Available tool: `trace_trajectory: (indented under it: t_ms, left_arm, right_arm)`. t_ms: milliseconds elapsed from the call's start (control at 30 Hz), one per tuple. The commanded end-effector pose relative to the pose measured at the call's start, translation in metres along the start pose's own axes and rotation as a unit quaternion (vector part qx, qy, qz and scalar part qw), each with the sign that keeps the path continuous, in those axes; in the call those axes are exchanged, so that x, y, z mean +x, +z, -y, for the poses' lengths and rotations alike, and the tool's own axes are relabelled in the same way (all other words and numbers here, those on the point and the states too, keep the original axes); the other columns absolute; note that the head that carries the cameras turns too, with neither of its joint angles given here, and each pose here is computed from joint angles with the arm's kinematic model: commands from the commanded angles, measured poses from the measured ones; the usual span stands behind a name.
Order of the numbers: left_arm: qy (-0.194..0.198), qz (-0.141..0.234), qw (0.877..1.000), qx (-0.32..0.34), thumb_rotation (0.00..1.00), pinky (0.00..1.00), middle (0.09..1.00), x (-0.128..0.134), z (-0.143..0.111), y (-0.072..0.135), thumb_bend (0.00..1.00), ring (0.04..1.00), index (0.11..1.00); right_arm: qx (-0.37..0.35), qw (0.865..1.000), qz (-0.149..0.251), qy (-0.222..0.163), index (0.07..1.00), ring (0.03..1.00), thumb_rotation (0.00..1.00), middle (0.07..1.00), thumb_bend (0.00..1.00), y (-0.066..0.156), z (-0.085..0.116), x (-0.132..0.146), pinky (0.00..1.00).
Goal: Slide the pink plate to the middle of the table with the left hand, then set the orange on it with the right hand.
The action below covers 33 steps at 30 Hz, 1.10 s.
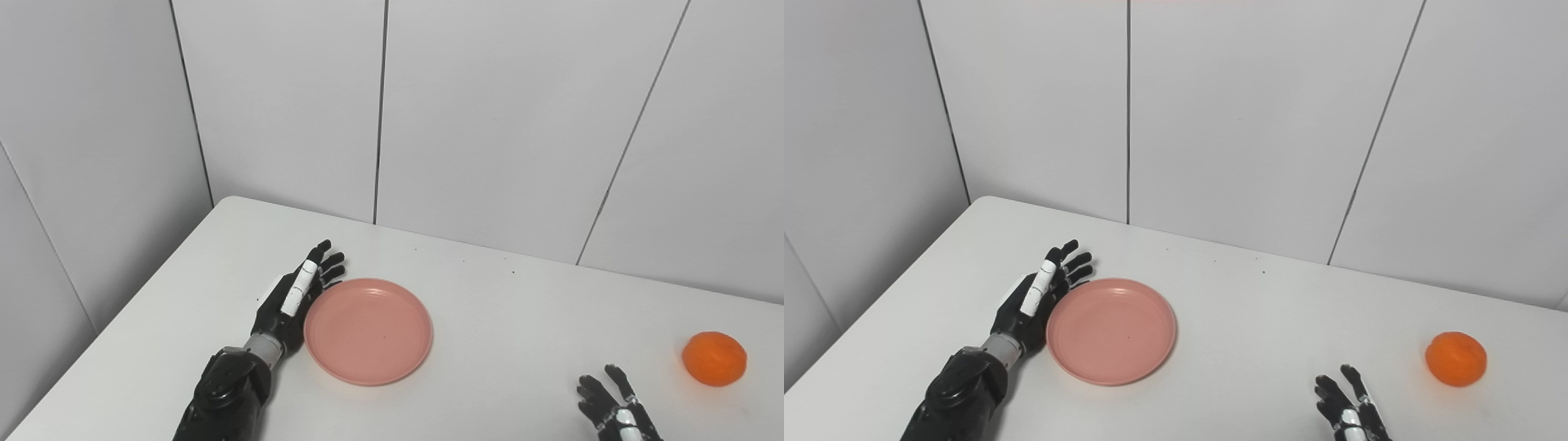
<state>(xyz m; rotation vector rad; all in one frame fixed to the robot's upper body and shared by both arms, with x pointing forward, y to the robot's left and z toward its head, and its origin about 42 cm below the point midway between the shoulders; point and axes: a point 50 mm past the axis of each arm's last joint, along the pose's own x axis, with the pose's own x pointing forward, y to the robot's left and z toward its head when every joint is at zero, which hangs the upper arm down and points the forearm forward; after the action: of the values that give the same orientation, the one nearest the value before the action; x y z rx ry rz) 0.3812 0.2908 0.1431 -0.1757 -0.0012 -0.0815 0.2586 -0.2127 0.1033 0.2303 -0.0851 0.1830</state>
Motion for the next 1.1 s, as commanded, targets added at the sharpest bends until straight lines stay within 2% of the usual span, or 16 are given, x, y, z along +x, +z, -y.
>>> trace_trajectory:
  t_ms: [0, 300, 567, 700, 933, 1000, 1067]
  left_arm:
    - [-0.008, 0.005, 1.000, 0.005, 0.79, 0.90, 0.914, 0.000, 0.010, 0.005, 0.84, 0.920, 0.942]
    - [-0.027, 0.012, 0.999, 0.012, 0.81, 0.90, 0.902, -0.007, 0.025, 0.001, 0.80, 0.922, 0.947]
    - [-0.044, 0.012, 0.998, 0.047, 0.73, 0.89, 0.906, -0.008, 0.039, -0.002, 0.76, 0.918, 0.957]
    - [-0.063, 0.014, 0.996, 0.054, 0.73, 0.92, 0.918, -0.009, 0.044, -0.004, 0.78, 0.934, 0.962]
    - [-0.070, 0.004, 0.996, 0.060, 0.76, 0.91, 0.909, -0.011, 0.059, -0.008, 0.82, 0.923, 0.946]
    - [-0.074, 0.003, 0.996, 0.056, 0.76, 0.91, 0.912, -0.011, 0.063, -0.012, 0.82, 0.923, 0.949]
    - [-0.075, 0.001, 0.996, 0.053, 0.75, 0.91, 0.908, -0.011, 0.067, -0.016, 0.77, 0.924, 0.949]
  right_arm:
    - [0.037, 0.996, -0.074, -0.015, 0.924, 0.868, 0.71, 0.818, 0.70, -0.040, -0.008, -0.029, 0.91]
    - [0.033, 0.996, -0.076, -0.014, 0.918, 0.868, 0.71, 0.822, 0.71, -0.039, -0.010, -0.029, 0.90]
    - [0.033, 0.996, -0.080, -0.017, 0.908, 0.856, 0.70, 0.810, 0.72, -0.038, -0.012, -0.029, 0.89]
    - [0.030, 0.996, -0.077, -0.015, 0.900, 0.851, 0.69, 0.806, 0.73, -0.037, -0.014, -0.030, 0.89]
    - [0.026, 0.996, -0.081, -0.019, 0.897, 0.846, 0.69, 0.799, 0.74, -0.037, -0.016, -0.030, 0.88]
    - [0.028, 0.996, -0.080, -0.018, 0.893, 0.842, 0.68, 0.797, 0.73, -0.037, -0.017, -0.030, 0.87]
    - [0.028, 0.996, -0.078, -0.014, 0.896, 0.845, 0.68, 0.806, 0.72, -0.038, -0.017, -0.031, 0.87]
